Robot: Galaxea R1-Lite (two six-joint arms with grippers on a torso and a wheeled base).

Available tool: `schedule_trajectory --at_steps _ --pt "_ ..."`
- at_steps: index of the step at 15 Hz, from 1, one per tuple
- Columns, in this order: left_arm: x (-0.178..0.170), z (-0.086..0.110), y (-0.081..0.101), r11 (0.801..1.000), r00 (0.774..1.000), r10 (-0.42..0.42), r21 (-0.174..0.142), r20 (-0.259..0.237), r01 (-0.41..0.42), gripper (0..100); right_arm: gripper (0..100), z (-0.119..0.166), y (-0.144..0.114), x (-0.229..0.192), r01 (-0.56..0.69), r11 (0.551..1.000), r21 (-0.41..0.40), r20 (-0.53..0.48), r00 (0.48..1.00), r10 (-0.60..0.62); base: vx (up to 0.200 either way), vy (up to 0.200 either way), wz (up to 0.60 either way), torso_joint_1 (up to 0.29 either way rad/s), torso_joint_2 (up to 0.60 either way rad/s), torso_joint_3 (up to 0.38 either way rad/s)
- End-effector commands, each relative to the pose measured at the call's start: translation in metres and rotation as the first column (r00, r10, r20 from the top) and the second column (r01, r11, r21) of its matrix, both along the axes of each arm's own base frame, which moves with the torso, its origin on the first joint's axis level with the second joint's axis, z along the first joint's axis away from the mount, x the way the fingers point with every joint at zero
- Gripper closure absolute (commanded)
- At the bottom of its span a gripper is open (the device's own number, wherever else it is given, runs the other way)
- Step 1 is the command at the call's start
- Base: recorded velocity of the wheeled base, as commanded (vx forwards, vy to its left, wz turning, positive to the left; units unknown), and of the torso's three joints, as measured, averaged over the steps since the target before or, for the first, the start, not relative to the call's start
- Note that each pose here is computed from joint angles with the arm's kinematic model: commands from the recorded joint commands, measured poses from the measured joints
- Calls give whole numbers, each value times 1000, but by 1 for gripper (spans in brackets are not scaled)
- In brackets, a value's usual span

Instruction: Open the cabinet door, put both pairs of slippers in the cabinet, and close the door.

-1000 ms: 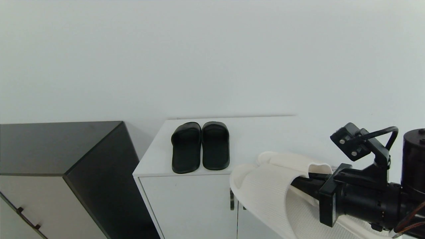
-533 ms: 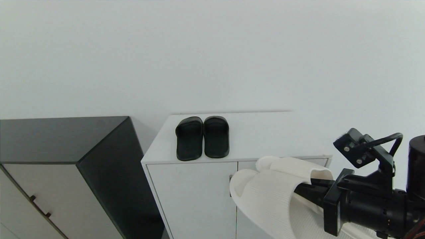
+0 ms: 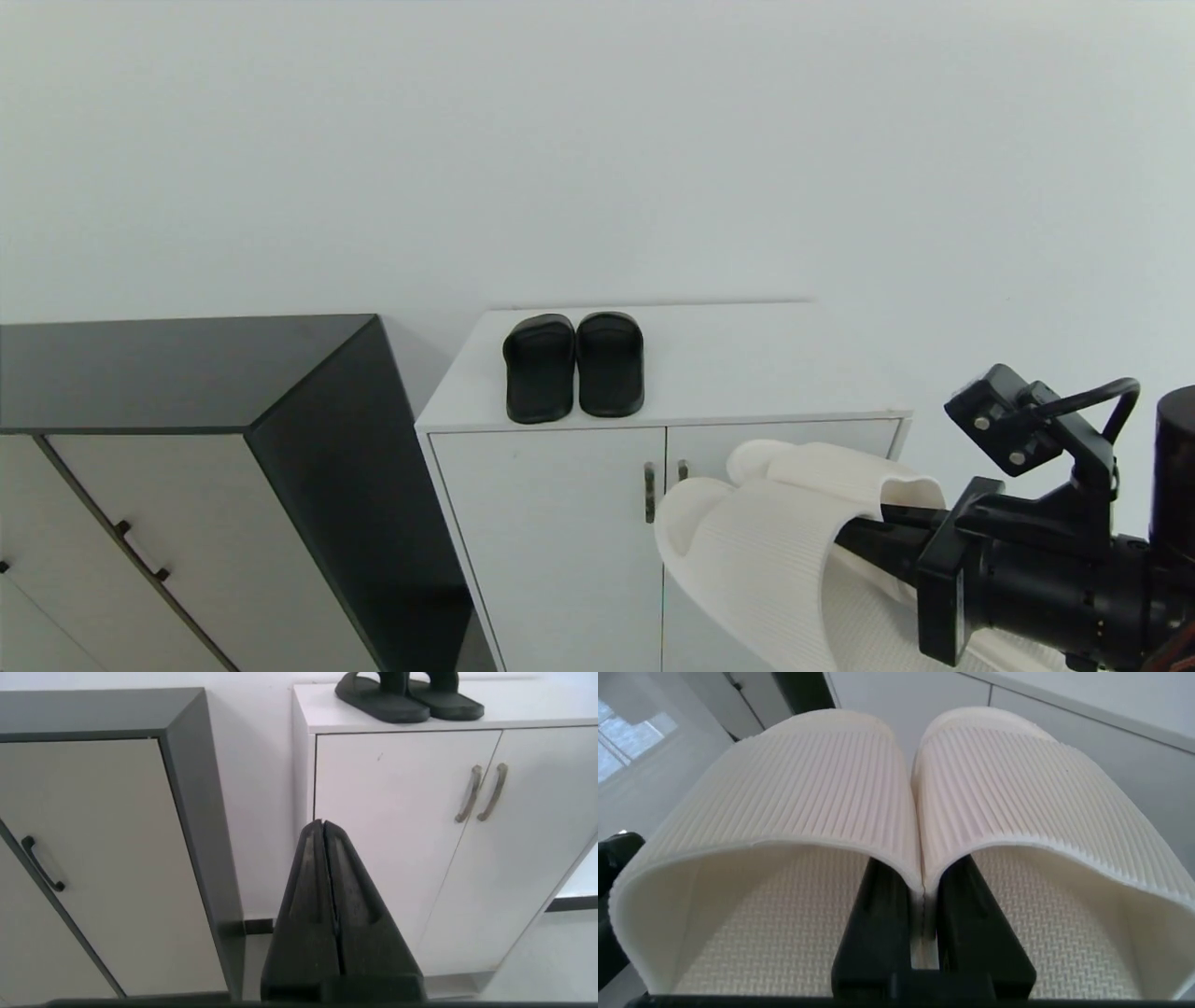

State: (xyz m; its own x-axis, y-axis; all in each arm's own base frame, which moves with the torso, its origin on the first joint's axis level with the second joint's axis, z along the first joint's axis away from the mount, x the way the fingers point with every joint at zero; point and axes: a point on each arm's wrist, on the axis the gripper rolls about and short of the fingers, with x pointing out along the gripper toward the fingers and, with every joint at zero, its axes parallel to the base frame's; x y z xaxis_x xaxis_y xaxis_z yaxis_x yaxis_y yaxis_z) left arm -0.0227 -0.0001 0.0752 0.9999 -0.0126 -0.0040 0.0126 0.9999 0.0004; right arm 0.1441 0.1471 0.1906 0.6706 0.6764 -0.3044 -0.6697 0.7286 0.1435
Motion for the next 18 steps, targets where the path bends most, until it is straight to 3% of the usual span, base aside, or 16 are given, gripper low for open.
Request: schedule_trajectory --at_steps 1,8,12,13,14,18 --pt "0 0 0 1000 1000 2 0 -1 -2 100 100 -1 0 0 0 1000 -2 -3 1000 0 0 0 0 0 0 0" --pt "0 0 0 1000 1000 5 1 -1 -5 100 100 -3 0 -1 -11 1000 -20 6 1000 11 0 0 0 -7 14 9" --pt "0 0 0 1000 1000 0 1 -1 0 100 100 -6 0 -1 -13 999 -29 -2 1000 13 0 0 0 -182 438 249" --pt "0 0 0 1000 1000 0 1 -1 0 0 100 -6 0 -1 -13 999 -29 -2 1000 13 0 0 0 -212 520 300" --pt "0 0 0 1000 1000 0 -19 -1 0 0 100 -7 0 -1 -13 999 -30 -3 1000 13 0 0 0 -222 525 305" --pt "0 0 0 1000 1000 2 -17 -1 -2 0 100 -9 0 -1 -12 999 -38 -8 1000 12 0 0 0 -199 521 315"
